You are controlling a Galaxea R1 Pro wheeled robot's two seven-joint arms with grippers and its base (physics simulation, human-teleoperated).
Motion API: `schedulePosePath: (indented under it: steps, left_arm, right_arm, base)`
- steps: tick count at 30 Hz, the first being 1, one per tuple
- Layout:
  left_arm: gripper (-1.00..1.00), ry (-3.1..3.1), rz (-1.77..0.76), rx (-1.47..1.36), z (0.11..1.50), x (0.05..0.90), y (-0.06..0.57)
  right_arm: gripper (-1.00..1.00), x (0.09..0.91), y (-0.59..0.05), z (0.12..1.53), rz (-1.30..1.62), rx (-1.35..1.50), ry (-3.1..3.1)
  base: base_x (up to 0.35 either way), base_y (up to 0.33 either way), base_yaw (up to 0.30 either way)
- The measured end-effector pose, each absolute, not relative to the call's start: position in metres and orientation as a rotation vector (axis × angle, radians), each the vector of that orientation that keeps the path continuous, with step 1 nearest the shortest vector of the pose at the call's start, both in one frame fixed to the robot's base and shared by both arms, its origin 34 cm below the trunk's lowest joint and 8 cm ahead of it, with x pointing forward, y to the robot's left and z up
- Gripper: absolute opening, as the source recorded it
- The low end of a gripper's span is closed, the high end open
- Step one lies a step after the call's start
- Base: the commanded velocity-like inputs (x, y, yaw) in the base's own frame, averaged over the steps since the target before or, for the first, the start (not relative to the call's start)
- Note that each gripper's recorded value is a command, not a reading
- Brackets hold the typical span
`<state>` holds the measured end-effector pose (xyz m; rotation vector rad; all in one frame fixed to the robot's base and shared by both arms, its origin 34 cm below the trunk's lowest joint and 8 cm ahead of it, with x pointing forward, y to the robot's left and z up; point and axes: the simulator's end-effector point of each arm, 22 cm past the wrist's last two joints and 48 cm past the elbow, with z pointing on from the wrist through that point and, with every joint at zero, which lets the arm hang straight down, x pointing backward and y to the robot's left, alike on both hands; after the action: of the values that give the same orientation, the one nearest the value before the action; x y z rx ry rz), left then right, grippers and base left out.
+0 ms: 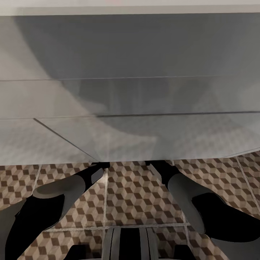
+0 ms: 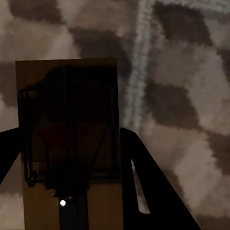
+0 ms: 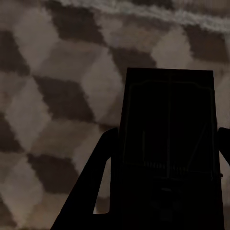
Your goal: Take the four mousetraps from the cabinet in the bathroom and place them on the bathroom floor. Make sure all four end up on the same floor surface, and ensure that at least two of them are either under or directly next to the same bathroom sink.
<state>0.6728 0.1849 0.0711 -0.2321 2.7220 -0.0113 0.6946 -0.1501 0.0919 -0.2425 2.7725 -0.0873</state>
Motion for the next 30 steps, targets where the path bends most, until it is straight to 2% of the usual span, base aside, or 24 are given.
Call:
schedulePosePath:
  steps: [9,23,30]
  left_arm:
    - [-1.00,2.727,-0.012,-0.232,0.068,0.671,0.184]
    - [-1.00,2.739,-0.015,-0.232,0.061,0.665,0.183]
    - [-1.00,2.741,-0.017,-0.232,0.060,0.664,0.182]
  right_arm:
    - [-1.00,0.690,-0.150,0.087,-0.081,-0.227,2.784]
    - [-1.00,0.688,-0.149,0.082,-0.080,-0.241,2.785]
    - [-1.00,0.689,-0.149,0.082,-0.077,-0.240,2.781]
  base:
    - [0.000,0.000,0.140]
    - [0.000,0.000,0.051]
    - [0.000,0.000,-0.037]
